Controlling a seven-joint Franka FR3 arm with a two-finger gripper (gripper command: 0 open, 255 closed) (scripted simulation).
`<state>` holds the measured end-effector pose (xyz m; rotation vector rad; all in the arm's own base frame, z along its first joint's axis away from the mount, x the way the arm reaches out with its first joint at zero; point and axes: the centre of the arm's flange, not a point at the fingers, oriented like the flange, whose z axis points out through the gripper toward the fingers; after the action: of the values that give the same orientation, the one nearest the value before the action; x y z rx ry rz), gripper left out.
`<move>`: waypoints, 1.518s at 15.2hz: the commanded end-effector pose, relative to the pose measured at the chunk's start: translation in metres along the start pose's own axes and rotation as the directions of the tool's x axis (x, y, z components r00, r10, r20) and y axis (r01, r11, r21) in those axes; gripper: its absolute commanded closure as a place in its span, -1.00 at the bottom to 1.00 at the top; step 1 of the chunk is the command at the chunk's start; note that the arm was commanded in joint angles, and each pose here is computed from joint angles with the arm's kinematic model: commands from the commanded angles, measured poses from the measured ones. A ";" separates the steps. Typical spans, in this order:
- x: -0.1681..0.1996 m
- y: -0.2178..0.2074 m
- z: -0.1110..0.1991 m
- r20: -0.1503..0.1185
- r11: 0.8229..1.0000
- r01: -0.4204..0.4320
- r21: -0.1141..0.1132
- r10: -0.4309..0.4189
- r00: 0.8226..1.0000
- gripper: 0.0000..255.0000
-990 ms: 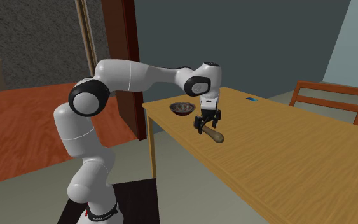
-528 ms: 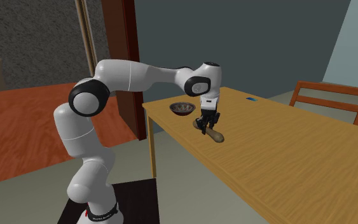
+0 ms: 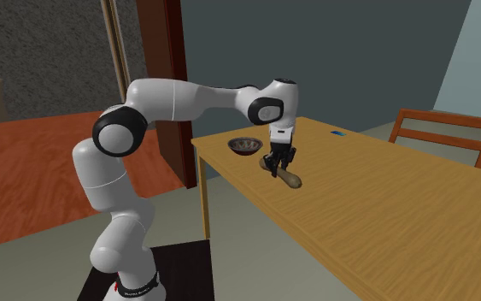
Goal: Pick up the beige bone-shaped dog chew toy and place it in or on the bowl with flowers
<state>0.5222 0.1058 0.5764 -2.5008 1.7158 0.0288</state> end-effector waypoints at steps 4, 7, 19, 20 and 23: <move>-0.002 -0.002 -0.027 0.000 1.000 0.000 0.000 0.000 1.000 1.00; -0.004 -0.003 -0.043 0.000 1.000 0.000 0.000 0.000 1.000 1.00; -0.008 -0.008 -0.105 0.000 1.000 0.000 0.000 0.000 1.000 1.00; -0.022 -0.010 -0.104 0.000 1.000 0.000 0.000 0.000 1.000 1.00; -0.061 -0.015 -0.101 0.000 1.000 0.000 0.000 0.000 1.000 1.00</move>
<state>0.5129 0.1454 0.6831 -2.5021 1.7140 0.0287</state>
